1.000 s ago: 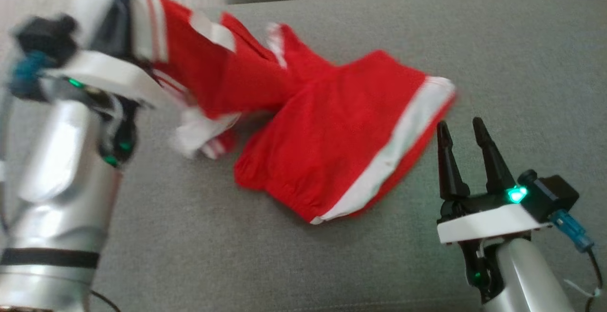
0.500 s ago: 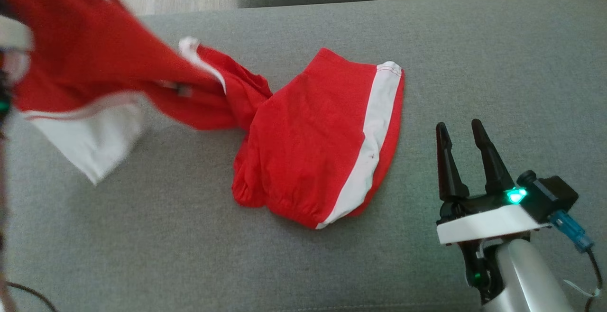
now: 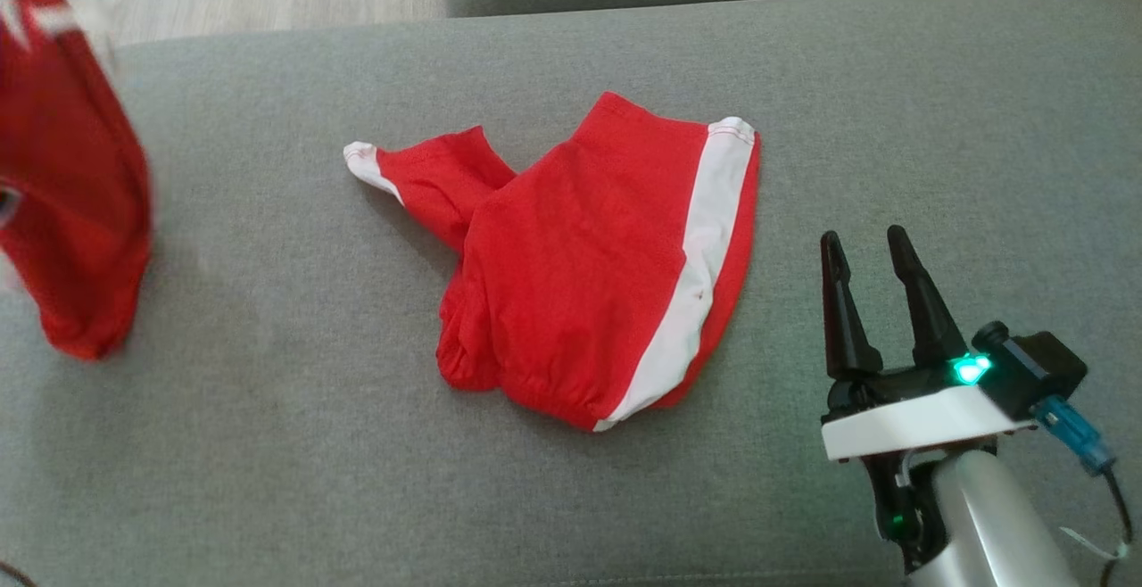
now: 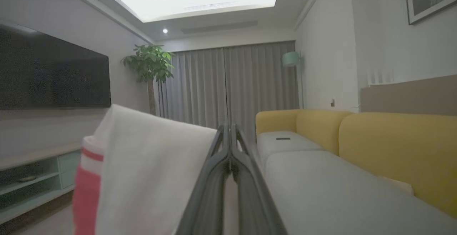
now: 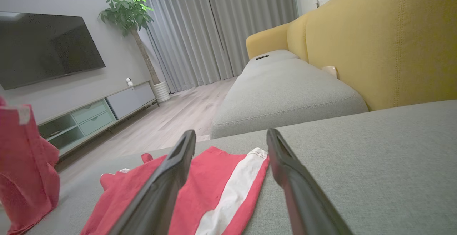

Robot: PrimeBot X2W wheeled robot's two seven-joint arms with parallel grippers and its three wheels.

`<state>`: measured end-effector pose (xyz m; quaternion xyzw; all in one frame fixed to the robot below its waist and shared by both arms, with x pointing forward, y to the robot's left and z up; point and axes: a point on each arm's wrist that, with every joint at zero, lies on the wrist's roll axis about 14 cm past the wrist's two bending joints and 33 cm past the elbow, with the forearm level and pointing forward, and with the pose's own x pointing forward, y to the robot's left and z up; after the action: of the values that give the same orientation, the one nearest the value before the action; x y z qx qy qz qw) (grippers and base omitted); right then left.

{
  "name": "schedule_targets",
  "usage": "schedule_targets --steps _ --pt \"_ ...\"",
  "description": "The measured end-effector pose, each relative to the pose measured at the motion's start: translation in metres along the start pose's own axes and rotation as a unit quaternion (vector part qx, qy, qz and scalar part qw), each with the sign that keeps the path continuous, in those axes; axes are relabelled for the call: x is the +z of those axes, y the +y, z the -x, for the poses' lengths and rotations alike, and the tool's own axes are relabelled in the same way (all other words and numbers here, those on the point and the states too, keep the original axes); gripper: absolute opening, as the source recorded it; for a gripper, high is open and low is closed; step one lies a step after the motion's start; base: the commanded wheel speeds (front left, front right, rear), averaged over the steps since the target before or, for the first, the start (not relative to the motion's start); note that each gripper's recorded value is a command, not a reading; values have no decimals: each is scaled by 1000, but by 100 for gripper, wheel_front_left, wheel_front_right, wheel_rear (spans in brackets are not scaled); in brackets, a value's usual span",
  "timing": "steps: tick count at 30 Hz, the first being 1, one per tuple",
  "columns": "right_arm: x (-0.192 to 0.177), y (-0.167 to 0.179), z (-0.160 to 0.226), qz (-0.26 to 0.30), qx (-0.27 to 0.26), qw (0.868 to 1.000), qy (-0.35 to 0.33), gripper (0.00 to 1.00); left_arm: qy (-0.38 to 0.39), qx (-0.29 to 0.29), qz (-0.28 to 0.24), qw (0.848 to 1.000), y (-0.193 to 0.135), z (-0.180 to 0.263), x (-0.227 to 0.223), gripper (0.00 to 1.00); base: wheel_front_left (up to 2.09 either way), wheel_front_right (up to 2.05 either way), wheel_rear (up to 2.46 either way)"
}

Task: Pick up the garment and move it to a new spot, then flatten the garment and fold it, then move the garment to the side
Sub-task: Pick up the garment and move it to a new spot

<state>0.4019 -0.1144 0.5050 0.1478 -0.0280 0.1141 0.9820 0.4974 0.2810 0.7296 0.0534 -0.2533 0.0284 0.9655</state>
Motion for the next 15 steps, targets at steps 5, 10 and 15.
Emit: schedule_targets --steps 5,10,15 --pt "0 -3 3 1 -5 1000 0 100 155 2 6 988 -11 55 -98 0 0 0 0" --pt "1 -10 7 3 -16 1000 0 100 321 30 30 946 -20 147 -193 0 0 0 0" --pt "2 -13 8 4 -21 1000 -1 100 422 37 47 905 -33 212 -237 36 0 0 0"
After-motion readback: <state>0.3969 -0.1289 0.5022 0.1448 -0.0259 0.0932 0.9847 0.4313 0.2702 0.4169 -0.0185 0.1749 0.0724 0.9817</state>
